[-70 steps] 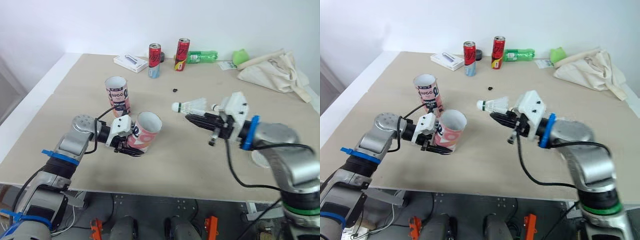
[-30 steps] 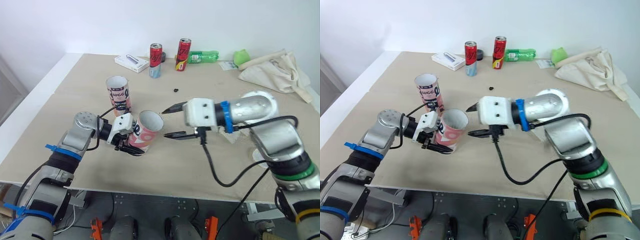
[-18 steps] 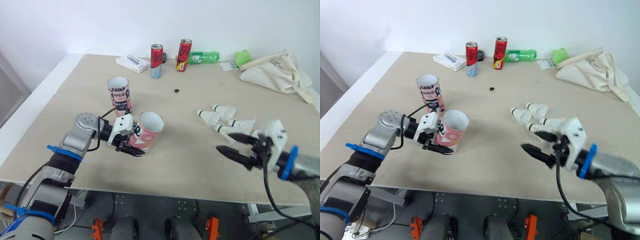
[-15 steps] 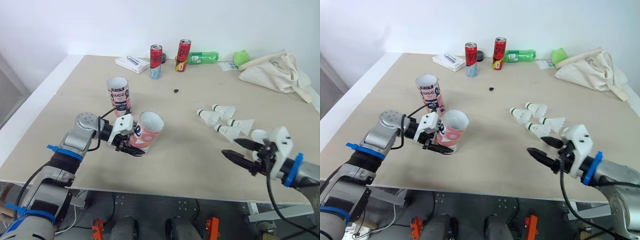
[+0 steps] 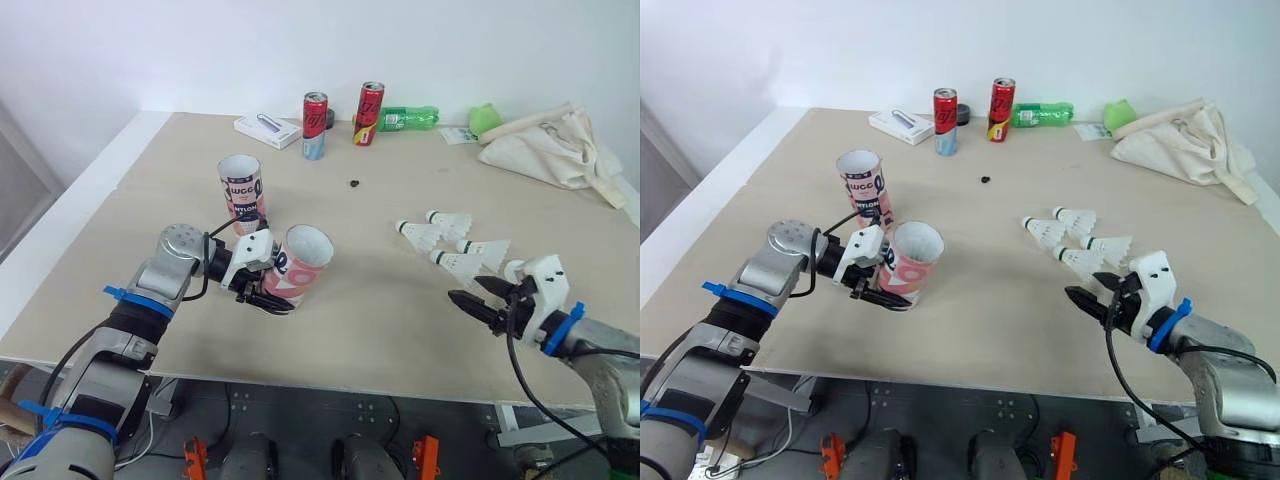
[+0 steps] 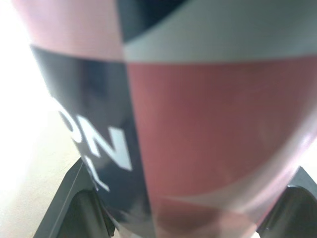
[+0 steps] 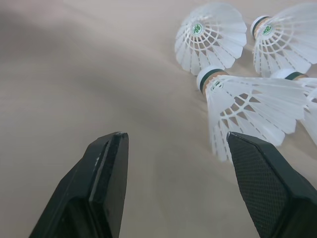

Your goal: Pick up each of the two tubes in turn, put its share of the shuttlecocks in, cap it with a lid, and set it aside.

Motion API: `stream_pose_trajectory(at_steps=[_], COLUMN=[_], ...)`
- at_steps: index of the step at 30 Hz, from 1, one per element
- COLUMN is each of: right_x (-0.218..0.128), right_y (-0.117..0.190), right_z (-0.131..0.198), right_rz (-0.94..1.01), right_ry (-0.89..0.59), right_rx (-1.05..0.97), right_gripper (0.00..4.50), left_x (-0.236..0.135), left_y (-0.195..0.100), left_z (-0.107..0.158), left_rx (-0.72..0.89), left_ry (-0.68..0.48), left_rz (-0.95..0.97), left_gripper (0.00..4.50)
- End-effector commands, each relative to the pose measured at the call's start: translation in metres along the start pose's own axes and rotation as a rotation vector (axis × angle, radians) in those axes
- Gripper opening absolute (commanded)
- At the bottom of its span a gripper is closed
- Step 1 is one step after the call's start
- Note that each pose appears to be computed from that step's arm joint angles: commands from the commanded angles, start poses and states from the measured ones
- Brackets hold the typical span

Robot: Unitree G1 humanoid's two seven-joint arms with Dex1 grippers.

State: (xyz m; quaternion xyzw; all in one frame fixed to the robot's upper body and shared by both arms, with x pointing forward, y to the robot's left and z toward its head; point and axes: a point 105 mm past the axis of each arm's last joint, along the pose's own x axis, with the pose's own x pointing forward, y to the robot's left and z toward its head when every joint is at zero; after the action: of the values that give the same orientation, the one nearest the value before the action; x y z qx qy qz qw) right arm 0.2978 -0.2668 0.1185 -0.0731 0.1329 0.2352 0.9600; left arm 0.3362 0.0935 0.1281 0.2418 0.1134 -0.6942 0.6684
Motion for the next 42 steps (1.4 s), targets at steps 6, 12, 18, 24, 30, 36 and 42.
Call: stream_pose_trajectory(at_steps=[6,12,18,24,30,36,42], right_x=[0.021,0.035,0.038,0.007,-0.027,-0.009,0.022], right_y=[-0.008,-0.022,-0.025,0.02,0.073,0.123,0.141], right_z=[0.01,0.007,0.013,0.033,0.108,0.145,0.144], right_rz=[0.01,-0.044,-0.063,0.159,0.367,0.493,0.521], right_ry=[-0.028,0.0,-0.027,-0.094,-0.246,-0.248,-0.151], right_rx=[-0.035,-0.034,-0.039,-0.078,-0.309,-0.628,-0.958], right_gripper=[3.44,2.04,0.04,0.04,0.04,0.04,0.04], left_x=[0.003,0.002,0.003,0.003,0.002,0.004,0.003], left_y=[-0.002,-0.003,-0.005,-0.006,-0.006,-0.003,-0.002], left_z=[0.0,-0.001,0.0,-0.001,-0.002,0.0,0.002], left_rx=[0.005,-0.001,-0.005,-0.007,-0.006,0.004,0.007], left_ry=[0.009,0.007,0.004,0.004,0.011,0.015,0.016], left_rz=[-0.003,0.003,0.006,0.004,-0.006,-0.016,-0.025], left_gripper=[2.78,2.78,2.78,2.78,2.78,2.78,2.78])
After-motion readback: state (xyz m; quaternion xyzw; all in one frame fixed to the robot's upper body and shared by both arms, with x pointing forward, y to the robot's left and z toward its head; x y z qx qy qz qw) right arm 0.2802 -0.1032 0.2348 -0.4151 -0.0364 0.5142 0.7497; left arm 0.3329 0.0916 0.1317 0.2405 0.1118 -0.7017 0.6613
